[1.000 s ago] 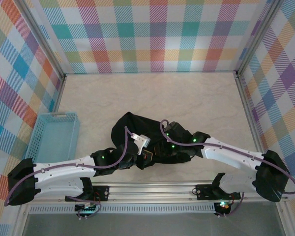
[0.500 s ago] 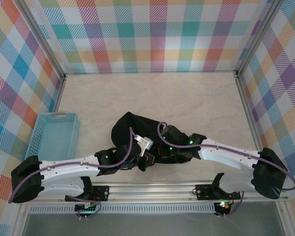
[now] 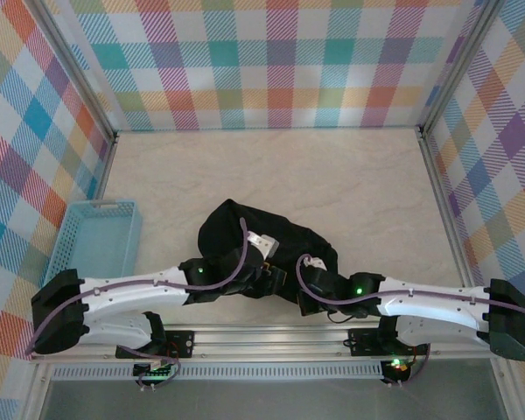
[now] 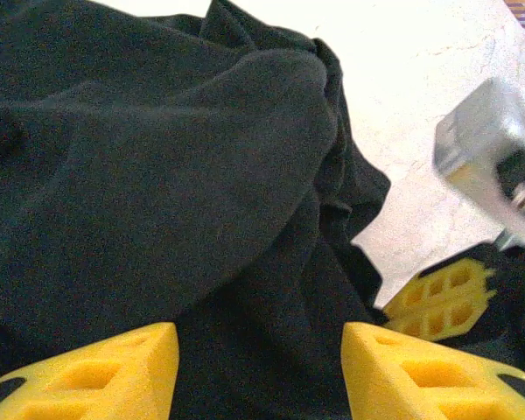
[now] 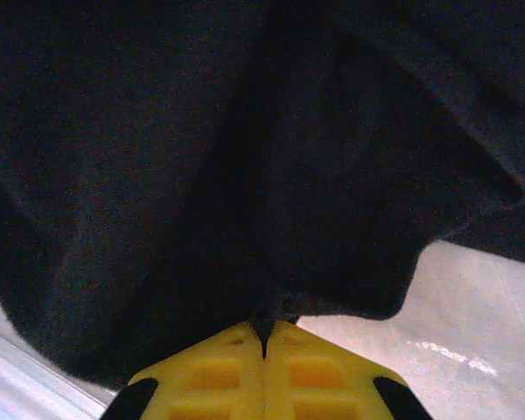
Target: Fold the inside-out t-shirt
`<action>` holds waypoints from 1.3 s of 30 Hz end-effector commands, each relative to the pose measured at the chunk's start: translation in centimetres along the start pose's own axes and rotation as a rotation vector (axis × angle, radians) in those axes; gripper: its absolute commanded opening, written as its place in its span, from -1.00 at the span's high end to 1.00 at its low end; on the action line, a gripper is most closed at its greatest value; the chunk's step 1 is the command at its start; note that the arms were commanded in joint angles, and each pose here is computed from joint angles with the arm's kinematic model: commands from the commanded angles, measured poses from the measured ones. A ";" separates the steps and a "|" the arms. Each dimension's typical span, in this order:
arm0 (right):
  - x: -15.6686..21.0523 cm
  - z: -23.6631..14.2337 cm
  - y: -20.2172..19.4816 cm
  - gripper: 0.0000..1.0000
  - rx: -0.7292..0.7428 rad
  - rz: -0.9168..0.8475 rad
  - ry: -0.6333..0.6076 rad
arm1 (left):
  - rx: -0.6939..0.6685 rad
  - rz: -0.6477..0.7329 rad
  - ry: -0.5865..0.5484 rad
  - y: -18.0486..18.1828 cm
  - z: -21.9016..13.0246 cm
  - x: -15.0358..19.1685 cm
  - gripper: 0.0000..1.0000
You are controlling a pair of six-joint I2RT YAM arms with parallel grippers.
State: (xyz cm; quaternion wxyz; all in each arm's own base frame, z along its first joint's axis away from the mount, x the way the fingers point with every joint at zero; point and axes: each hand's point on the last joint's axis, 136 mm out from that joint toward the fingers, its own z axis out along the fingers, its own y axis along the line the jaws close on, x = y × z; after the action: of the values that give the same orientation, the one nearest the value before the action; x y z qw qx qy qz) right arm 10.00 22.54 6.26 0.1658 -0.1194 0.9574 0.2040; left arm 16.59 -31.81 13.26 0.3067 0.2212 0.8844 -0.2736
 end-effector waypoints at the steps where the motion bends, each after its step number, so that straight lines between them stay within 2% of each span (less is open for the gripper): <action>1: -0.3 0.3 0.1 1.00 -0.014 0.061 -0.034 | -0.033 0.016 0.039 -0.1 1.0 -0.1 -0.06; 4: -0.1 0.4 -0.1 0.98 0.000 0.066 -0.029 | -0.091 0.021 0.069 0.6 2.0 0.2 -0.06; 7: -0.2 -0.4 -1.4 0.80 0.052 0.090 -0.043 | -0.135 0.015 0.075 1.5 2.3 0.6 -0.01; 11: -0.8 -2.4 -2.7 0.52 0.074 0.095 -0.101 | -0.135 0.001 0.057 2.0 1.8 0.8 -0.04; 16: -3.0 -4.3 -1.9 0.34 0.048 0.087 -0.159 | -0.120 -0.005 0.068 2.1 2.0 1.6 -0.02; 25: -4.9 -1.6 -0.1 0.29 0.003 0.103 -0.095 | -0.153 -0.018 0.056 3.1 1.6 1.9 -0.01; 29: -4.3 0.3 0.2 0.32 0.011 0.095 -0.042 | -0.190 -0.021 0.050 4.0 1.5 2.2 0.01; 33: -3.4 1.7 1.3 0.33 -0.050 0.088 0.009 | -0.216 -0.031 0.046 4.7 1.5 2.6 0.03; 39: -1.4 3.2 1.2 0.27 -0.064 0.084 0.097 | -0.256 -0.052 0.039 6.0 1.4 3.0 0.03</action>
State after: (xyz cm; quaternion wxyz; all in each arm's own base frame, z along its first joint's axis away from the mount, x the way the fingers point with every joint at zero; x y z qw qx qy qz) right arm 12.71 24.56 5.19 0.1309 -0.0769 0.9641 0.2180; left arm 17.76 -28.45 8.10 0.2933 0.1853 0.9225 -0.1695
